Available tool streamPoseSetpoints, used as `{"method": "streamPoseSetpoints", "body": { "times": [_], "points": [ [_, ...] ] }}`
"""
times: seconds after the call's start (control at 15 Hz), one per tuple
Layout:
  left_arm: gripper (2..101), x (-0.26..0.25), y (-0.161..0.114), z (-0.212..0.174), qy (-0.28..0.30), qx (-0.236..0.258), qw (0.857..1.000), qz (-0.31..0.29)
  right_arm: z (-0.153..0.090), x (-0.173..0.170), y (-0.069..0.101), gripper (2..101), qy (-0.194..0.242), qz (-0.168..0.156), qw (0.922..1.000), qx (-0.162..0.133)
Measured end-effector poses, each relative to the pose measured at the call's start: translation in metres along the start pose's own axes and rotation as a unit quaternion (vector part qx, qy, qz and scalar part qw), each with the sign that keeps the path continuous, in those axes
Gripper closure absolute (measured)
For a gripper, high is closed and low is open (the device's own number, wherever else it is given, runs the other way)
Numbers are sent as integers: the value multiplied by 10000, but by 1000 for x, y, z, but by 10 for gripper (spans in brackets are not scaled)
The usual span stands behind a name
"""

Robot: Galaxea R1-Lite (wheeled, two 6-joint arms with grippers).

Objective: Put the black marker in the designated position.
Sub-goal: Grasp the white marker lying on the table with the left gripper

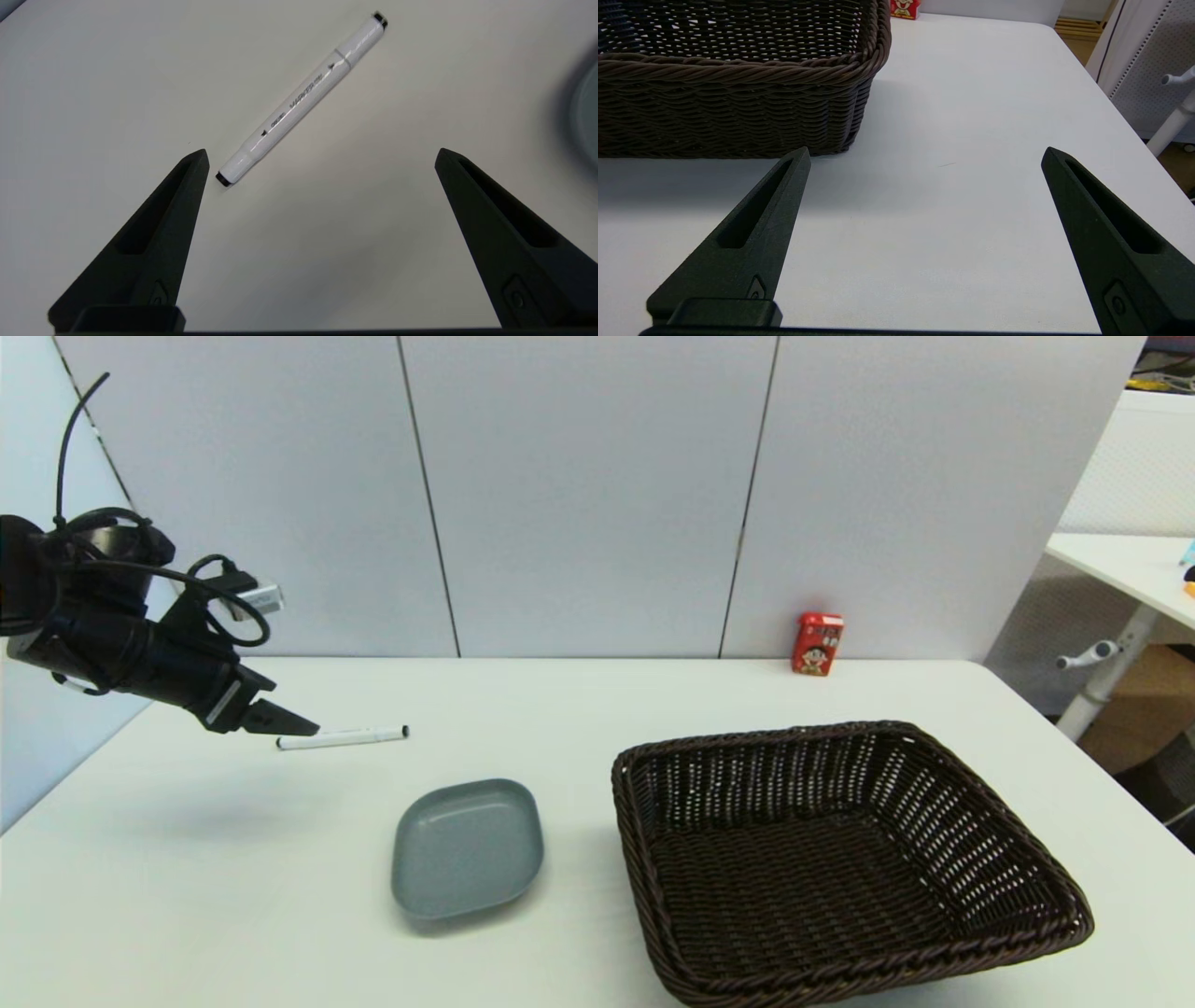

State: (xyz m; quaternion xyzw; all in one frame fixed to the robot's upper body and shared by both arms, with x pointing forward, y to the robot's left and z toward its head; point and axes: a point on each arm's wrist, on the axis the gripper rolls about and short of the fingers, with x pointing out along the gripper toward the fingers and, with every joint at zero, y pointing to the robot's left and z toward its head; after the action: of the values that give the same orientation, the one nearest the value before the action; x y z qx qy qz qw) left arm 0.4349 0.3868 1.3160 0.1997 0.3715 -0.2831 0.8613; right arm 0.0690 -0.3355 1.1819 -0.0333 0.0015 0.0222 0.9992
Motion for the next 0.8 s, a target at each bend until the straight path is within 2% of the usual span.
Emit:
{"method": "streamPoseSetpoints", "body": {
  "times": [0.13,0.33,0.8],
  "points": [
    [53,4,14,-11,131,417,9985,-339,0,0,0,43,0,-1,10000,2],
    [53,19,29,-24,-39,889,9941,-620,0,0,0,43,2,-3,10000,0],
    [53,46,46,-33,-634,1278,9841,-1062,0,0,0,43,0,-3,10000,2]
  ]
}}
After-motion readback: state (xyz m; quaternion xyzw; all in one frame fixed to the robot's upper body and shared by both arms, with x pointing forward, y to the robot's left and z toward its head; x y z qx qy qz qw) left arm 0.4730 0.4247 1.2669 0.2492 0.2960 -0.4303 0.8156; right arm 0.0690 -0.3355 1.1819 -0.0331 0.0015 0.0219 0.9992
